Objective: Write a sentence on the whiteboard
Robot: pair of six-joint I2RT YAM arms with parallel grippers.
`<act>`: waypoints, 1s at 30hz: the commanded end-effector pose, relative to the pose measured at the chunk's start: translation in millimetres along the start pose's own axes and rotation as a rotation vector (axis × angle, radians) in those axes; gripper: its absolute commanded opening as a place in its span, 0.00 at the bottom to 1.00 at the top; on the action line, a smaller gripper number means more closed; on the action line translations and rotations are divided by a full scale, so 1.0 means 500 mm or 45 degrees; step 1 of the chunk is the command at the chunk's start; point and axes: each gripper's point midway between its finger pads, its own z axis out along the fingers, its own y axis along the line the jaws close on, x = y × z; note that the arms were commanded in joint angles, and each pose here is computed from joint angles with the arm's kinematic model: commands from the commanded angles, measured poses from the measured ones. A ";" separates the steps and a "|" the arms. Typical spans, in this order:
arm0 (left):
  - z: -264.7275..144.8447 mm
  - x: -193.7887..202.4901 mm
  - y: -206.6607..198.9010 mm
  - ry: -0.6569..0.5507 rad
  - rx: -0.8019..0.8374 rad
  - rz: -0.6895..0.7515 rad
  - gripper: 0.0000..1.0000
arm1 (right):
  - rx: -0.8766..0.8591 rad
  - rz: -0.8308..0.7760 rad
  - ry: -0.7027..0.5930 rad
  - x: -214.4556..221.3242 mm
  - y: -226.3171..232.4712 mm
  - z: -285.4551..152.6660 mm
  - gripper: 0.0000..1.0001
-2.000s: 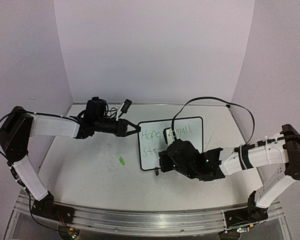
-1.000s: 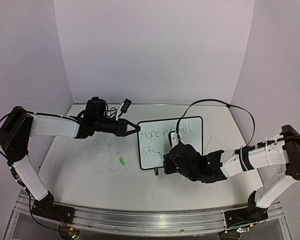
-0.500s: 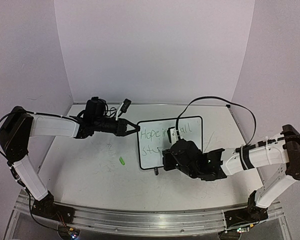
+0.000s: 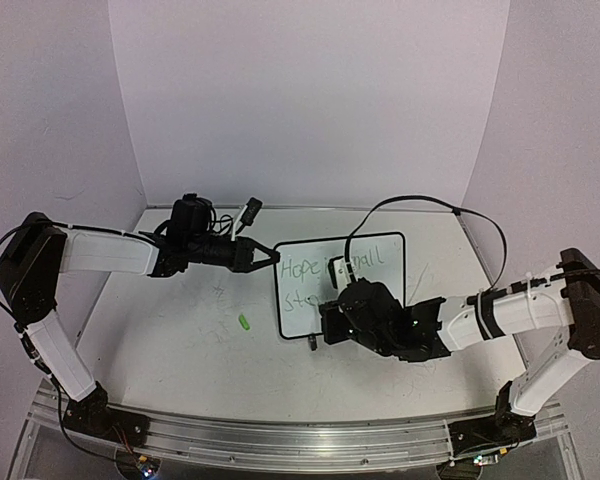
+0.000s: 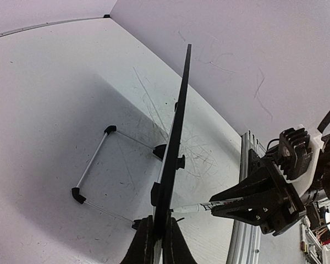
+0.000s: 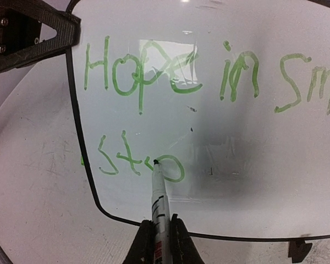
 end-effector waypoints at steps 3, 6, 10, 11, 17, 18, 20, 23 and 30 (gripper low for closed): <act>-0.023 -0.047 -0.046 -0.073 0.059 0.073 0.00 | 0.041 0.018 0.062 0.030 -0.021 0.008 0.00; -0.022 -0.047 -0.047 -0.073 0.059 0.074 0.00 | 0.038 0.020 0.111 0.060 -0.027 0.009 0.00; -0.023 -0.046 -0.046 -0.072 0.057 0.072 0.00 | 0.037 0.023 0.156 0.086 -0.034 0.008 0.00; -0.023 -0.046 -0.045 -0.072 0.057 0.072 0.00 | 0.032 0.024 0.158 0.087 -0.033 0.006 0.00; -0.020 -0.043 -0.041 -0.068 0.054 0.067 0.00 | -0.093 0.047 0.043 0.005 0.005 -0.040 0.00; -0.020 -0.044 -0.041 -0.069 0.053 0.068 0.00 | -0.116 0.054 0.010 -0.014 0.010 -0.052 0.00; -0.020 -0.043 -0.041 -0.068 0.053 0.067 0.00 | -0.137 0.069 -0.042 -0.041 0.010 -0.068 0.00; -0.021 -0.045 -0.043 -0.071 0.055 0.071 0.00 | -0.092 0.081 -0.062 -0.051 -0.014 -0.063 0.00; -0.022 -0.045 -0.043 -0.073 0.051 0.075 0.00 | -0.058 0.077 -0.088 -0.067 -0.020 -0.057 0.00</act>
